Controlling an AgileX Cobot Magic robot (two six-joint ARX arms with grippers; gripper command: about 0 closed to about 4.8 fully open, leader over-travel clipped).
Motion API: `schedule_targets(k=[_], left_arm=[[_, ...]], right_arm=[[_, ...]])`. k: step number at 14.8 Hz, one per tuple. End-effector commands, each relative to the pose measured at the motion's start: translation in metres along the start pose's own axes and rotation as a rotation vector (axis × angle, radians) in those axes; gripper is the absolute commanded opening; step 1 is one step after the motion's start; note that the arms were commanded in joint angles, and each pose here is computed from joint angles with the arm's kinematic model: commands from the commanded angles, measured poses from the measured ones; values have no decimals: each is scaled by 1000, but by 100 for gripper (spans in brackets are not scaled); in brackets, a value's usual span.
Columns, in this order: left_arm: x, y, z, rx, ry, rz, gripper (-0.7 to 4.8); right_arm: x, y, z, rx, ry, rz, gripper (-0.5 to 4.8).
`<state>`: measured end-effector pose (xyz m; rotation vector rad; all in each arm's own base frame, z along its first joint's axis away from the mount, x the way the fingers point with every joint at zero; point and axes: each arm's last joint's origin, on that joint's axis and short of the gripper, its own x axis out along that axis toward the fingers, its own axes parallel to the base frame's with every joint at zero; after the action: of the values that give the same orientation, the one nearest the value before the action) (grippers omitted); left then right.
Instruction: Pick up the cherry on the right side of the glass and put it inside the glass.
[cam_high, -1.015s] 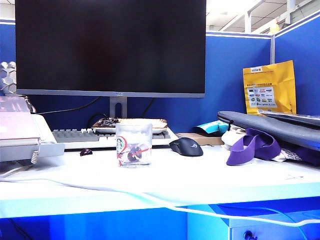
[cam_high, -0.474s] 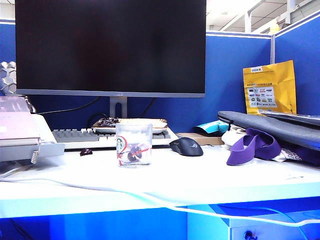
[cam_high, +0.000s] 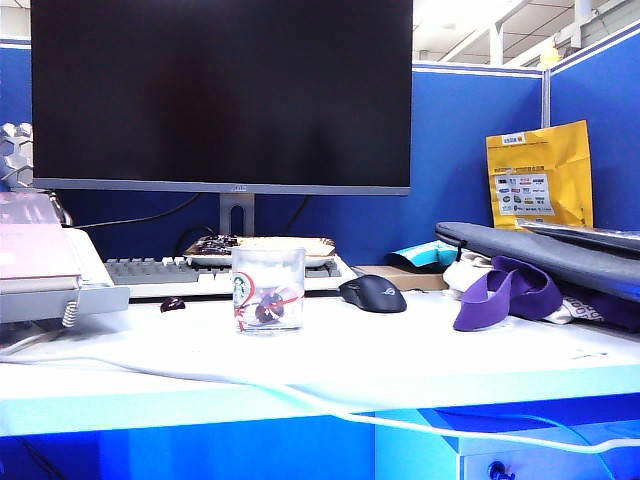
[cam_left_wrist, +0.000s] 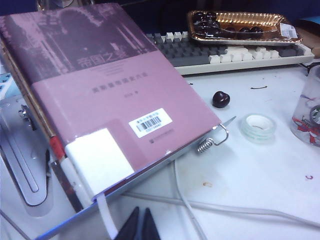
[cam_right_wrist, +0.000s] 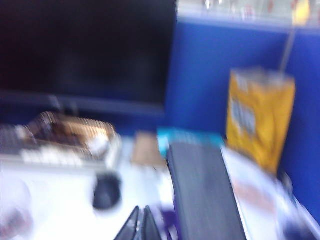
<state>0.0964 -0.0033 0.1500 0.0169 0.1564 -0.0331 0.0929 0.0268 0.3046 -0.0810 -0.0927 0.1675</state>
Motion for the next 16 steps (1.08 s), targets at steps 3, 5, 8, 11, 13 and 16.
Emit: schedule_targets(k=[3,5,8,11,13,16], left_arm=[[0,0,-1,4,9,-3,-5],[0,0,-1,4,9,-3,-5],[0,0,-1,4,9,-3,-5],[0,0,-1,4,9,-3,-5],[0,0,-1,4,9,-3,-5],[0,0,-1,4,9,-3,-5]], right_arm=[[-14,-3,-75,172,5,-53,-1],[-19,-3,-102,167,45,-87,-1],[-17,-2,-125,167,180,-85,-1],[-18,-2,-132,164,250,-87,-1],[-20,-1,-144,185,339,-96,-1],[-21,0,-154,215,400,-90,-1]])
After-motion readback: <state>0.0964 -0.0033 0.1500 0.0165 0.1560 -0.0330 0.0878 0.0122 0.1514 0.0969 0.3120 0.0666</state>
